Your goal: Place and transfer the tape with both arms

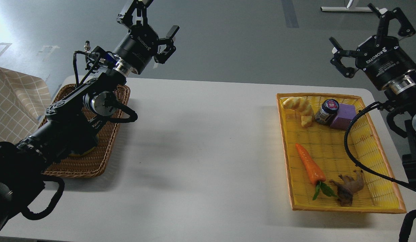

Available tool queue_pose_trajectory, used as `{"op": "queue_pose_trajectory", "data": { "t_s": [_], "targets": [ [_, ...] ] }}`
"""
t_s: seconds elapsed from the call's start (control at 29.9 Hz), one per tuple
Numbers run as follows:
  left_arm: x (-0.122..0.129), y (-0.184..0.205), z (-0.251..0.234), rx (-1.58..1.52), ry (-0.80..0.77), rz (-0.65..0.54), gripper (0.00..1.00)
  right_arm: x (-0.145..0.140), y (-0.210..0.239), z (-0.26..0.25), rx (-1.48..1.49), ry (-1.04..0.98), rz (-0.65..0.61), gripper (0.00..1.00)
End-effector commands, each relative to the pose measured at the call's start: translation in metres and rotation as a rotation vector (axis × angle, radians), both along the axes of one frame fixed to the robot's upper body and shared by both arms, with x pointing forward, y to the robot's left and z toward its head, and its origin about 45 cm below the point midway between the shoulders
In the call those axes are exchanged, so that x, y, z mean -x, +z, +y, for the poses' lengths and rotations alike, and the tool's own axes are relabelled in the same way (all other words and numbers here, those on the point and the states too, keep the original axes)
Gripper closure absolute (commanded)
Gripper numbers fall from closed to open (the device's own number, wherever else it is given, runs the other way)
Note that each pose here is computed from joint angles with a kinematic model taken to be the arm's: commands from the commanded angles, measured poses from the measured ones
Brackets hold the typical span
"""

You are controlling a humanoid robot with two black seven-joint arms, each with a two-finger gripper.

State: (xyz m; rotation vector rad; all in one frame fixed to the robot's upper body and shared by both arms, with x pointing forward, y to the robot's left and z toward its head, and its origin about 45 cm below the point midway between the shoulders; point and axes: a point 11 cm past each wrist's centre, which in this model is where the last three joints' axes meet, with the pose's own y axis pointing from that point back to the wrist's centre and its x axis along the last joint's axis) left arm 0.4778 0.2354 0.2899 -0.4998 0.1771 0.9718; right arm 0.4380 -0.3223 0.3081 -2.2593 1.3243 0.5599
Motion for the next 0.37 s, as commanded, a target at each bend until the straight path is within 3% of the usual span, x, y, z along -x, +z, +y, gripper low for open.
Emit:
{"op": "queue_pose_trajectory", "data": {
  "t_s": [0.0,0.33],
  "targets": [
    [-0.0005,0.0013,0.0015,0.008,0.005,-0.001,0.00,0.0000,-0.0003,0.0001,-0.002,0.000,0.000,0.00],
    [0.0025,-0.0018,0.0106,0.041,0.026,0.006,0.00,0.0003,-0.0029,0.0030,-0.010,0.003,0.005,0.00]
  ]
}}
